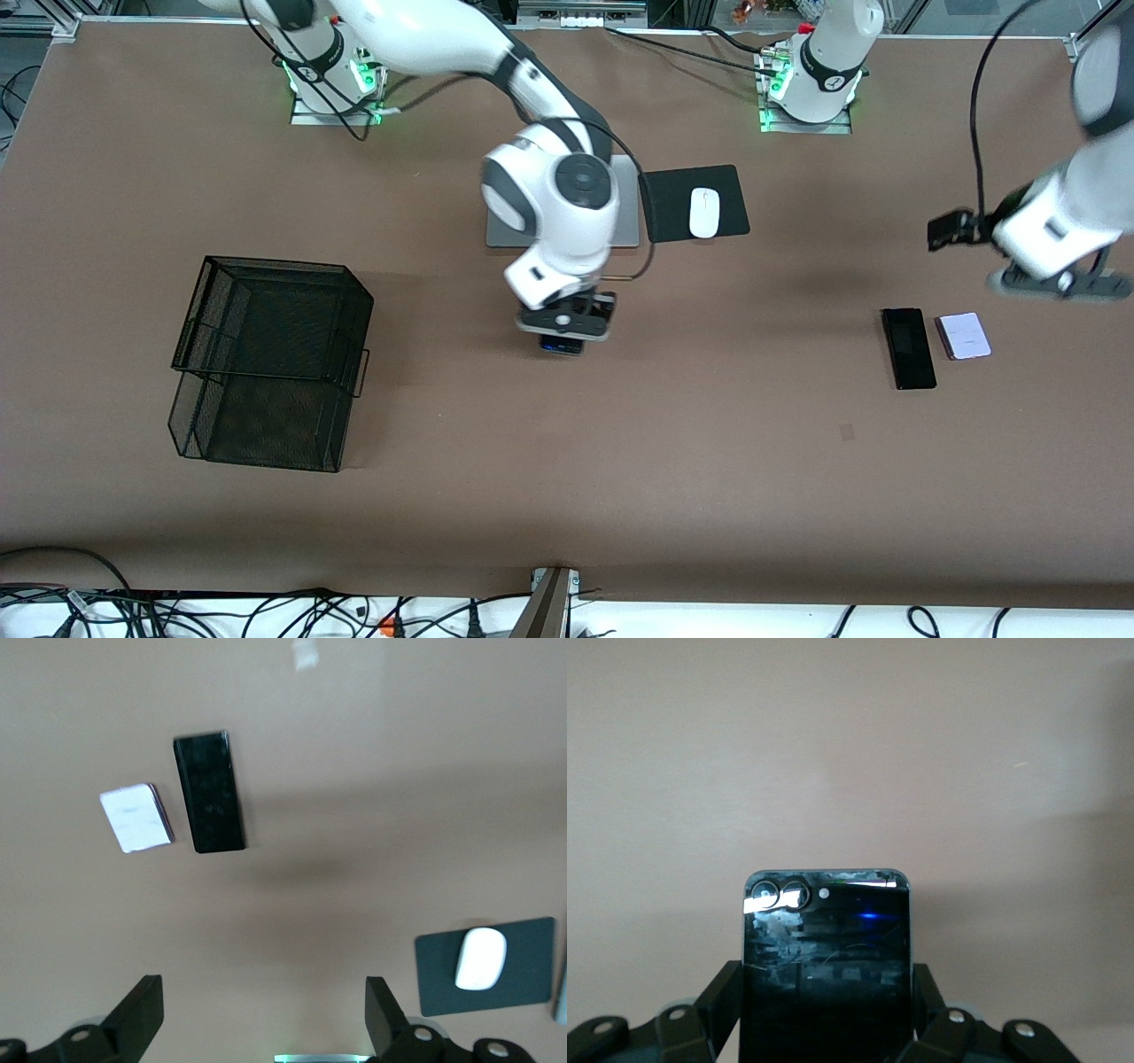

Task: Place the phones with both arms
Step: 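Drop the flip phone into the basket while the left gripper grasps the tall phone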

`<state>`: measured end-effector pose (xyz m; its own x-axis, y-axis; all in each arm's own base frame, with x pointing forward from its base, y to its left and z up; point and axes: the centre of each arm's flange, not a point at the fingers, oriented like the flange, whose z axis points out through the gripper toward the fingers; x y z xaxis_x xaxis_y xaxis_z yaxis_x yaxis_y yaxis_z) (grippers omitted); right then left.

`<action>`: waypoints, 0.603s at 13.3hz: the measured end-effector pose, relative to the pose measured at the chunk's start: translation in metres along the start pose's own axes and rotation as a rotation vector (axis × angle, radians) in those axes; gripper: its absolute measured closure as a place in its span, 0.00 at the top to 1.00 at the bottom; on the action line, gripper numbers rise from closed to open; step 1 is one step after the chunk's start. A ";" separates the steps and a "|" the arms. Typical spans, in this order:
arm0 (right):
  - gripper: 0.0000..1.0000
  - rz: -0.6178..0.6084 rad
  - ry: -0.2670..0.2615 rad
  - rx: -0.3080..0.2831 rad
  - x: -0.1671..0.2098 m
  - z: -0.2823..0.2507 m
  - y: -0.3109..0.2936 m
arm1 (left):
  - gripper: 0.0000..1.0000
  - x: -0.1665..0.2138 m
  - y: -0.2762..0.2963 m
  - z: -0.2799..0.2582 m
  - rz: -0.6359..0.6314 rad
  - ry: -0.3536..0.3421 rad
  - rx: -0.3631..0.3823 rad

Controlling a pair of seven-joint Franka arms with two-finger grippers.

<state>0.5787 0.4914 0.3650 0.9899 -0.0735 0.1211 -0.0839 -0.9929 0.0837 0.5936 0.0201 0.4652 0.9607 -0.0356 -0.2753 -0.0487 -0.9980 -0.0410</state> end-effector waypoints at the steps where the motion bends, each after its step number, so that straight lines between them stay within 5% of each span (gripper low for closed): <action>1: 0.80 -0.031 -0.023 -0.012 0.014 -0.012 0.035 | 1.00 0.026 -0.015 0.039 -0.019 -0.016 -0.012; 5: 0.80 -0.165 -0.057 -0.030 0.037 -0.012 0.209 | 1.00 0.078 -0.053 0.160 -0.043 0.009 -0.017; 8: 0.80 -0.202 -0.103 -0.018 0.028 0.000 0.339 | 1.00 0.075 -0.043 0.214 -0.004 0.116 0.019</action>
<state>0.5776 0.1526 0.3972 0.9932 0.1165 -0.0017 0.1160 -0.9867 0.1138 0.6098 0.0720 0.2408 0.9860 -0.0384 -0.1622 -0.0488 -0.9970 -0.0606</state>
